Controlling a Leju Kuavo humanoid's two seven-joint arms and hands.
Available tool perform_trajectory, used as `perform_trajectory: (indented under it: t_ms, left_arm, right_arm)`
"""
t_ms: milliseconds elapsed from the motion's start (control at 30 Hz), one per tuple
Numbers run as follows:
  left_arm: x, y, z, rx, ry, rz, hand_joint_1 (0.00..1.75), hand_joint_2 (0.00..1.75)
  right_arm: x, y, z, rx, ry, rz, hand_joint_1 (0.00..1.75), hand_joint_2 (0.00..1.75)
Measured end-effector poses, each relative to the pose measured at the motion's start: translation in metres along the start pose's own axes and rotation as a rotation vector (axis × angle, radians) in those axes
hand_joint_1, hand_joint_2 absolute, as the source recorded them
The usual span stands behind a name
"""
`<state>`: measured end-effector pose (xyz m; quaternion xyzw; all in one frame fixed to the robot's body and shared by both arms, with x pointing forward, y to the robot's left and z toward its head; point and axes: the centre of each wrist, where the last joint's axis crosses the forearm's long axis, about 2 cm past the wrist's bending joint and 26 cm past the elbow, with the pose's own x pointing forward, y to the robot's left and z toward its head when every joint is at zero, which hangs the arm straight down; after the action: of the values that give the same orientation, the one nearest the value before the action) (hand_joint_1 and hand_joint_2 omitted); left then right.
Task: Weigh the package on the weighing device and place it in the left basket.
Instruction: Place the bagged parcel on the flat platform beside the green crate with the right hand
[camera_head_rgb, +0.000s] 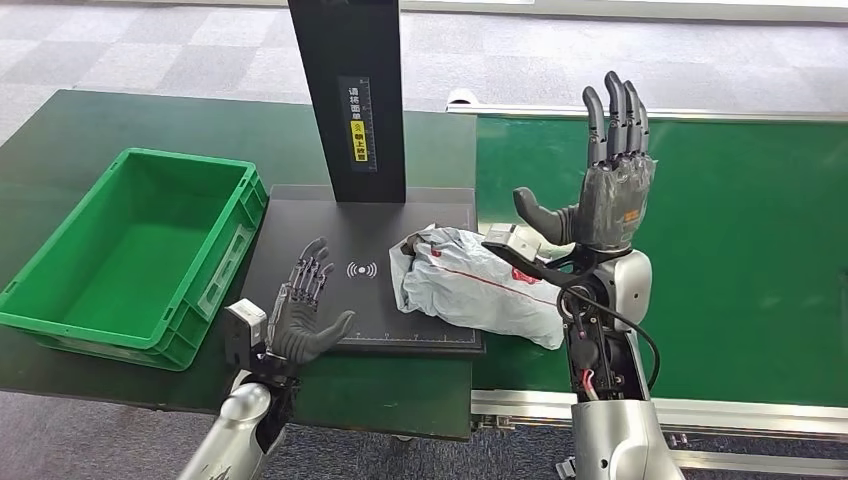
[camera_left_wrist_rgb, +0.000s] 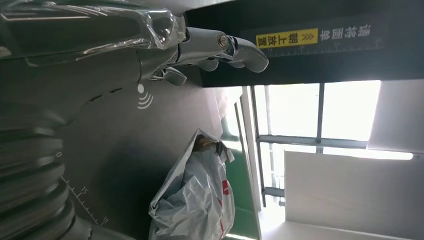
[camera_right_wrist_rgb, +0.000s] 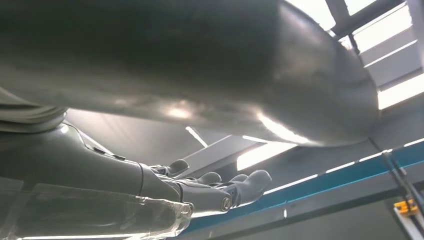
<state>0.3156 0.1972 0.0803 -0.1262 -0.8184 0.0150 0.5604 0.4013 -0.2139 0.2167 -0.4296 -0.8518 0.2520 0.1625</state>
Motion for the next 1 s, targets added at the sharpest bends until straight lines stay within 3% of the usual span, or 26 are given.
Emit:
perform_trajectory:
  t_ms: [133, 233, 333, 433, 533, 633, 767, 1000]
  left_arm:
    - [0.002, 0.001, 0.006, 0.048, -0.011, -0.002, 0.0, 1.75]
    - [0.003, 0.005, 0.013, 0.098, -0.018, -0.008, 0.0, 1.75]
    - [0.006, 0.011, 0.024, 0.153, -0.03, -0.01, 0.0, 1.75]
    - [0.009, 0.02, 0.032, 0.199, -0.042, -0.011, 0.0, 1.75]
    - [0.014, 0.028, 0.035, 0.231, -0.055, -0.017, 0.0, 1.75]
    - [0.017, 0.034, 0.034, 0.246, -0.062, -0.022, 0.0, 1.75]
    - [0.019, 0.037, 0.033, 0.247, -0.064, -0.025, 0.0, 1.75]
    - [0.021, 0.036, 0.032, 0.234, -0.059, -0.036, 0.0, 1.75]
  right_arm:
    - [-0.008, -0.012, -0.002, -0.062, 0.038, 0.015, 0.0, 0.0]
    - [-0.017, -0.011, 0.0, -0.014, 0.124, 0.043, 0.0, 0.0]
    - [-0.034, 0.004, 0.009, 0.182, 0.356, -0.013, 0.0, 0.0]
    - [-0.048, 0.017, 0.022, 0.495, 0.542, -0.111, 0.0, 0.0]
    - [-0.056, 0.026, 0.046, 0.757, 0.643, -0.168, 0.0, 0.0]
    - [-0.059, 0.032, 0.069, 0.911, 0.704, -0.239, 0.0, 0.0]
    - [-0.059, 0.036, 0.086, 0.997, 0.758, -0.298, 0.0, 1.75]
    - [-0.054, 0.042, 0.094, 1.111, 0.758, -0.364, 0.0, 1.75]
